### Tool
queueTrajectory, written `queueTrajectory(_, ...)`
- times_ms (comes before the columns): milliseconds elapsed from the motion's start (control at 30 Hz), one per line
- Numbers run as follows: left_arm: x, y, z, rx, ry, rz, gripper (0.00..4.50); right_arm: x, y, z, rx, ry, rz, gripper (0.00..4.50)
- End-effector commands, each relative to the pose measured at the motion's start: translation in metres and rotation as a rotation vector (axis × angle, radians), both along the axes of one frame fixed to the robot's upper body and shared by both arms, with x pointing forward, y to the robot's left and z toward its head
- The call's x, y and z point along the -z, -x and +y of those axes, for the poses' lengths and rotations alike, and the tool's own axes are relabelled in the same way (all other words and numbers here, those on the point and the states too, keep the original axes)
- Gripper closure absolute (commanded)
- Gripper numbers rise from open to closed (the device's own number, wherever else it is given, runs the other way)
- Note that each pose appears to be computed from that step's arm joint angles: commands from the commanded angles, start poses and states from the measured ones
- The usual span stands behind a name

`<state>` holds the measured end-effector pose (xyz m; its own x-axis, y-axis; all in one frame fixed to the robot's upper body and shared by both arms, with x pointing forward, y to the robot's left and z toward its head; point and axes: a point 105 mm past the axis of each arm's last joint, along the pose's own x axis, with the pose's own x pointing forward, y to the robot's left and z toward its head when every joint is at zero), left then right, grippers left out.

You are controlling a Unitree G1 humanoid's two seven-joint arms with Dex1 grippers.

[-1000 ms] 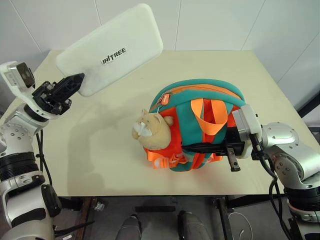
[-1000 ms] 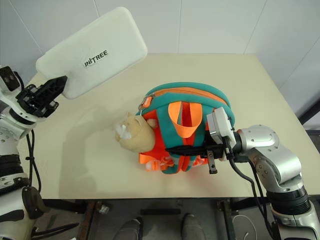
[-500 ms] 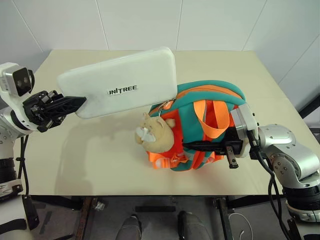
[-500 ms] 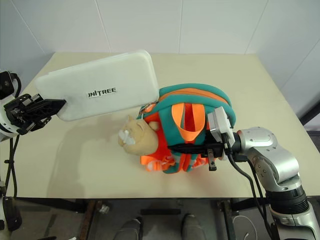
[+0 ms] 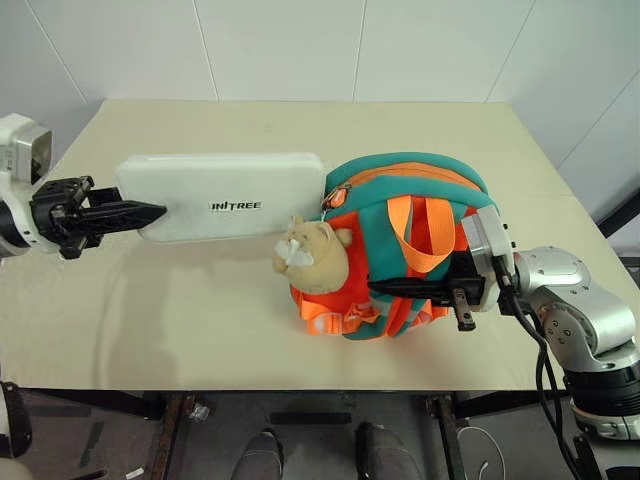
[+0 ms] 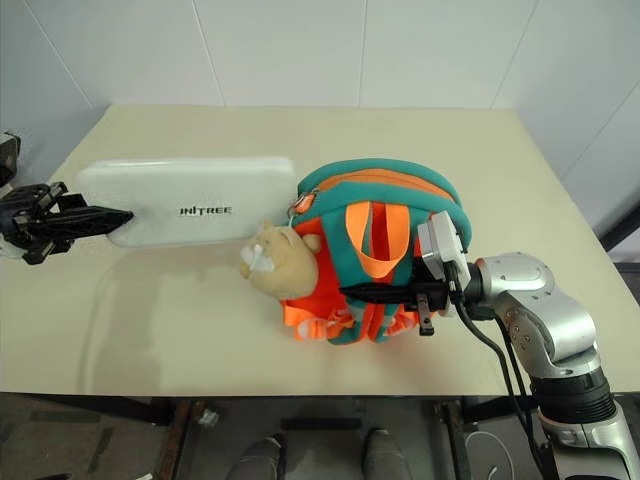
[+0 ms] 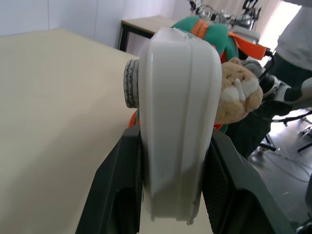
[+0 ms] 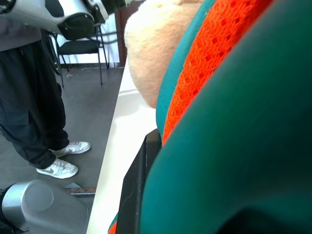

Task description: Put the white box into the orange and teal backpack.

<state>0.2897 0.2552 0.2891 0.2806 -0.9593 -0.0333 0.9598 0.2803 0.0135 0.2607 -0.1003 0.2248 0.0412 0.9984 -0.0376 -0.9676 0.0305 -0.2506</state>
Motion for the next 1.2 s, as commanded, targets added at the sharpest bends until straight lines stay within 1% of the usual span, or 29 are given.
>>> queueTrajectory(33,-0.010,0.011,-0.006,0.125,-0.071,-0.069,3.24,-0.006,0.001,0.003,-0.010,-0.014,-0.043,4.50)
queueTrajectory(200,-0.003,0.011,-0.015,0.169,-0.152,-0.084,3.24,-0.006,-0.001,0.004,-0.004,-0.015,-0.047,4.50)
queueTrajectory(333,0.004,0.009,-0.025,0.212,-0.245,-0.100,3.24,-0.006,-0.002,0.004,0.004,-0.015,-0.049,4.50)
queueTrajectory(400,0.006,0.007,-0.028,0.221,-0.290,-0.108,3.24,-0.006,-0.002,0.005,0.005,-0.015,-0.049,4.50)
queueTrajectory(533,0.003,-0.003,-0.040,0.237,-0.338,-0.160,3.24,-0.007,-0.003,0.006,0.009,-0.018,-0.051,4.50)
queueTrajectory(700,-0.005,-0.011,-0.067,0.296,-0.305,-0.213,3.24,-0.007,-0.004,0.008,0.011,-0.023,-0.051,4.50)
queueTrajectory(833,0.001,-0.021,-0.090,0.298,-0.310,-0.210,3.24,-0.007,-0.006,0.010,0.012,-0.026,-0.051,4.50)
queueTrajectory(933,0.010,-0.032,-0.109,0.263,-0.340,-0.192,3.24,-0.008,-0.006,0.010,0.015,-0.032,-0.054,4.50)
queueTrajectory(1133,0.021,-0.046,-0.146,0.225,-0.333,-0.149,3.24,-0.009,-0.006,0.011,0.019,-0.039,-0.056,4.50)
queueTrajectory(1200,0.029,-0.054,-0.167,0.209,-0.328,-0.147,3.24,-0.009,-0.005,0.013,0.017,-0.043,-0.057,4.50)
